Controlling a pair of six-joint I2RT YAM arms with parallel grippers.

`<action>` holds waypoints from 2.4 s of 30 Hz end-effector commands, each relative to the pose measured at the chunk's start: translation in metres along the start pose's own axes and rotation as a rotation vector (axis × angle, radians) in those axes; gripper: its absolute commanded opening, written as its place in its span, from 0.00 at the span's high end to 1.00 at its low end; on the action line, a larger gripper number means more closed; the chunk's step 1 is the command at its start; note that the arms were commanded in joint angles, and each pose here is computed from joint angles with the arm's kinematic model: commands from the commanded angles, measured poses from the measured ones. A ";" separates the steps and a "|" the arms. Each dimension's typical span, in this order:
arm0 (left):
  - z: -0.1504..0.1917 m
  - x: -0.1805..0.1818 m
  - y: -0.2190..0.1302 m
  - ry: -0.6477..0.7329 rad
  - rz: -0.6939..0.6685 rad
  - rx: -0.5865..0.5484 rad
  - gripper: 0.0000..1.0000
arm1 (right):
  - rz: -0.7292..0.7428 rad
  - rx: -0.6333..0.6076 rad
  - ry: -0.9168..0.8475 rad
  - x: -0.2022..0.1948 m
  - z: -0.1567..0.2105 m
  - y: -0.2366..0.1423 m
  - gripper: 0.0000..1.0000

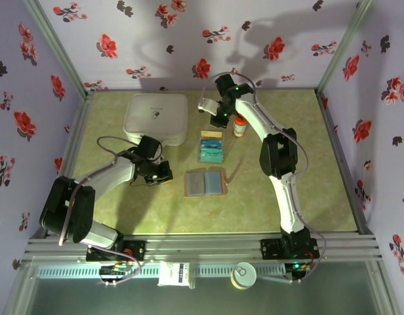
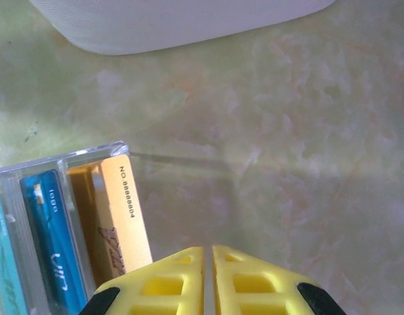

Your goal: Take the credit cards out of the card holder

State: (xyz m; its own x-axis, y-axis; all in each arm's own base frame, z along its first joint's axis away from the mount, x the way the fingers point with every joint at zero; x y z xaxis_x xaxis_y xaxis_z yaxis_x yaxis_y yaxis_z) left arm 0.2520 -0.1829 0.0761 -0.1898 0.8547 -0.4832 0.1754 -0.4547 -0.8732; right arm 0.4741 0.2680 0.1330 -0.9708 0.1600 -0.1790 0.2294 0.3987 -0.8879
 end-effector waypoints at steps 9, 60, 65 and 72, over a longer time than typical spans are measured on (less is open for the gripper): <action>0.005 0.008 0.006 0.004 -0.011 0.034 0.92 | -0.056 0.058 -0.009 0.021 0.008 0.022 0.86; 0.013 -0.046 0.026 0.068 0.101 0.085 0.94 | 0.189 -0.219 0.877 0.102 -0.013 -0.081 0.74; 0.023 -0.052 0.043 0.091 0.056 0.114 0.97 | 0.105 -0.270 1.087 0.137 0.000 -0.083 0.80; 0.032 -0.047 0.056 0.125 -0.052 0.126 1.00 | 0.039 -0.259 1.240 0.175 0.023 -0.081 0.84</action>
State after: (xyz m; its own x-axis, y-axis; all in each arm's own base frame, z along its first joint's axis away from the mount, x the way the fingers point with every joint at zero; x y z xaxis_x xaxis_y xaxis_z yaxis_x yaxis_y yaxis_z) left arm 0.2406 -0.2603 0.0541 -0.0553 0.8715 -0.4872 0.0492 -0.4850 -0.8731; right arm 0.2916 0.2413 0.1593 -0.3599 0.8639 0.3524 0.3931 0.4829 -0.7825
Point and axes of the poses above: each hand's point on the last joint's axis, 136 mm out from that joint toward the fingers, its own y axis out along the fingers, its own x axis along the line the jaws close on, z = x × y, the point moved 2 cm from there along -y, back along the fingers, and after that the axes turned 6 degrees about -y, right-handed, at the moved point
